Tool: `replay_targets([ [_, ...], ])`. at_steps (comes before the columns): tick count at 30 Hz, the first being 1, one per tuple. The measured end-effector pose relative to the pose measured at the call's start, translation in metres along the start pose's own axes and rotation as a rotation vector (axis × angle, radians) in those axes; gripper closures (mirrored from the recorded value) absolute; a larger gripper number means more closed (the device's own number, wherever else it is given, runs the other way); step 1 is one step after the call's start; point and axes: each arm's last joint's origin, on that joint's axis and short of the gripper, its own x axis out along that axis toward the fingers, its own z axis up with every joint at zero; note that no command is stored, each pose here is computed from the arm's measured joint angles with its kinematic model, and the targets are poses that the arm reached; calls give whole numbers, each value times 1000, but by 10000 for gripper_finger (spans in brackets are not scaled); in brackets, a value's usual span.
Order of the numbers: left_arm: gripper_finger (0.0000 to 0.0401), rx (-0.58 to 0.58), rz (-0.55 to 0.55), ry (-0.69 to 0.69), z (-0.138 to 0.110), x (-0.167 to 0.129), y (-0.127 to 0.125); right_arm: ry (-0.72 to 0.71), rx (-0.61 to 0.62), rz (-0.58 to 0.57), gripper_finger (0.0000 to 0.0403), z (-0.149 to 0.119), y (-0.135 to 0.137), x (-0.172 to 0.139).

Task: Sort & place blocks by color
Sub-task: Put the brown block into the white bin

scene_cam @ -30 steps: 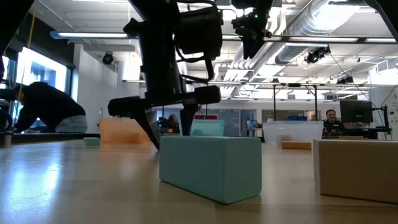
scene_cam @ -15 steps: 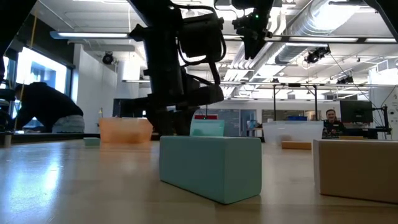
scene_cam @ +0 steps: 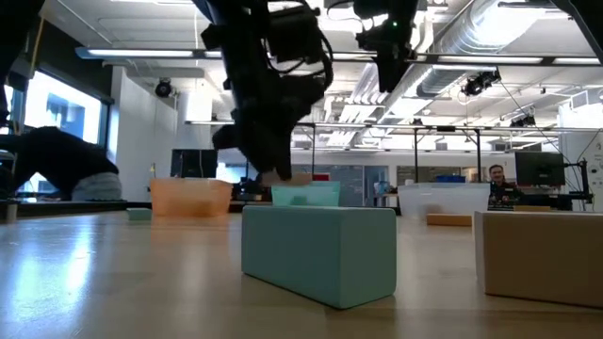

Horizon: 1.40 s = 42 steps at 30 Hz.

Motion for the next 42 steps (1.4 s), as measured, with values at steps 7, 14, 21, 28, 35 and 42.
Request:
replay_targets([
  [7,308,139,-132,-47,17,-36,23,19,-8,145,204,-3,5,0],
  [14,308,217,-220,-115,31,-66,52,6,-17,321,204,-4,11,-2],
  [21,308,252,-272,-168,39,-85,76,-30,-113,454,204,-1,32,-8],
  [28,308,279,-418,-160,43,-92,93,-101,-299,516,204,3,66,-18],
  [35,308,329,-556,-158,45,-95,100,-199,-445,539,204,8,98,-30],
  [42,308,334,-702,-154,47,-99,107,-284,-530,588,204,10,128,-42],
])
